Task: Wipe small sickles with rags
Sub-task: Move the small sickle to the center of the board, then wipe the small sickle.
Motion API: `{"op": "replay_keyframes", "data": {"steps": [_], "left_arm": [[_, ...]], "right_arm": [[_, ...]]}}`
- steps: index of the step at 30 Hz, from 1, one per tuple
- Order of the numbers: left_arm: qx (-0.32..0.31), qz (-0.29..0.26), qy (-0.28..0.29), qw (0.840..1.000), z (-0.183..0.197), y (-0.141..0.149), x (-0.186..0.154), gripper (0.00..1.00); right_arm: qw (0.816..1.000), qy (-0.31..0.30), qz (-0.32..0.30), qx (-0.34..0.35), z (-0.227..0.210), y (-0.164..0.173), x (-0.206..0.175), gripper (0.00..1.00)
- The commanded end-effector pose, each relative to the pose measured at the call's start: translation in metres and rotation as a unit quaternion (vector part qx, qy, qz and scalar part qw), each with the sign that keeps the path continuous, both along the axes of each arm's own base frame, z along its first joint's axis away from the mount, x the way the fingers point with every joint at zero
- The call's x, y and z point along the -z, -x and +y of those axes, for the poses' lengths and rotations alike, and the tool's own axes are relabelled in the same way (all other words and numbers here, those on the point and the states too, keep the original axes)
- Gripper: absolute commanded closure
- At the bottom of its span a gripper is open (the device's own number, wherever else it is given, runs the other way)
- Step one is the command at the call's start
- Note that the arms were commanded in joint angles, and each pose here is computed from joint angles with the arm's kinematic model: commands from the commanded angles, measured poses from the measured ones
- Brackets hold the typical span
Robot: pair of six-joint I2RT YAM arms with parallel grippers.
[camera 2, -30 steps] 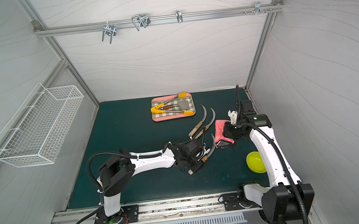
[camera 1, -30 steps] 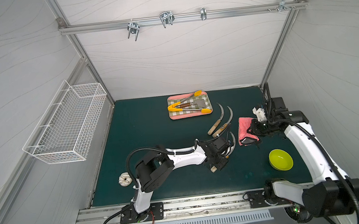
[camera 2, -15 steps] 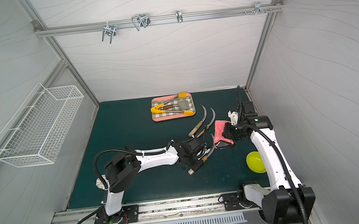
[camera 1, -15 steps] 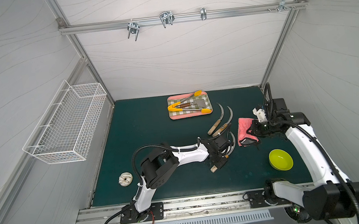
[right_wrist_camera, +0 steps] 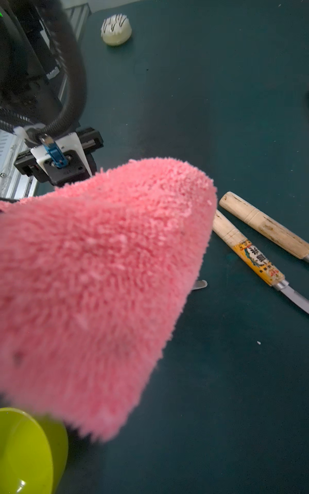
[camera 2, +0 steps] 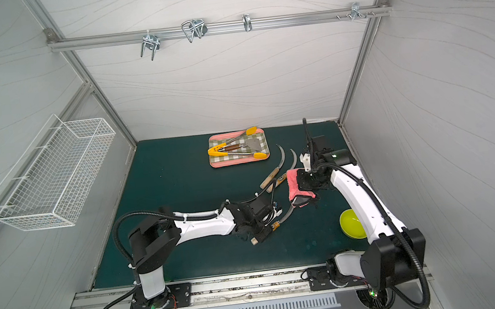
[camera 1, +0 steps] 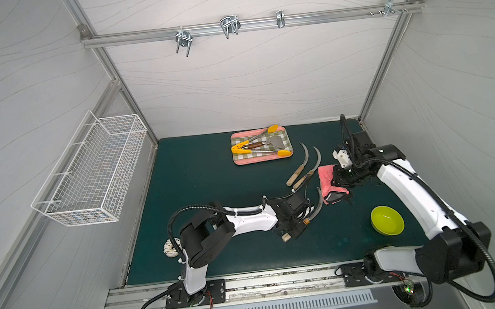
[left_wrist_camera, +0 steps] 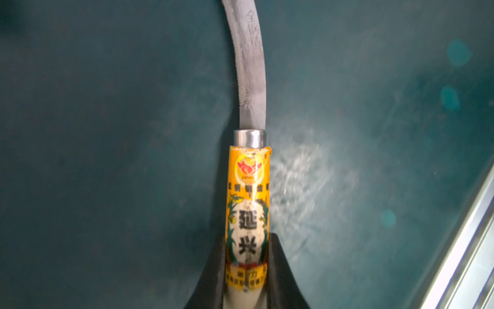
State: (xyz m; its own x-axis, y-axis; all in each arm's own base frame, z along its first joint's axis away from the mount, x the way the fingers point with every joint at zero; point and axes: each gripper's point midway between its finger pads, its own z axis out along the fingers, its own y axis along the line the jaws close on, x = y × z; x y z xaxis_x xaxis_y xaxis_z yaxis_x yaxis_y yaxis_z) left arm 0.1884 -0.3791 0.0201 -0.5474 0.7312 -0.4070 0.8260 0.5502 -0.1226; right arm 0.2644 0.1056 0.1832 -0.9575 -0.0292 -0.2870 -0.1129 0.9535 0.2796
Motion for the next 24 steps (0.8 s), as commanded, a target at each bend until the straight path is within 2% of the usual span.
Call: {"op": "replay_keyframes", "data": {"steps": [1, 6, 15, 24], "left_arm": [[-0.019, 0.007, -0.043, 0.999, 0.030, 0.008, 0.013, 1.00], [-0.025, 0.007, -0.042, 0.999, 0.039, 0.013, 0.013, 1.00], [-0.019, 0.007, -0.025, 0.999, 0.029, 0.011, 0.015, 1.00], [-0.029, 0.009, -0.019, 0.999, 0.023, 0.008, 0.017, 1.00]], "right_arm": [[0.999, 0.046, 0.010, -0.003, -0.006, -0.008, 0.007, 0.90], [0.993, 0.106, 0.047, -0.037, 0.000, -0.023, 0.034, 0.91], [0.980, 0.142, 0.117, -0.070, 0.016, -0.050, 0.089, 0.92], [0.965, 0.151, 0.190, -0.096, 0.031, -0.035, 0.149, 0.94]]}}
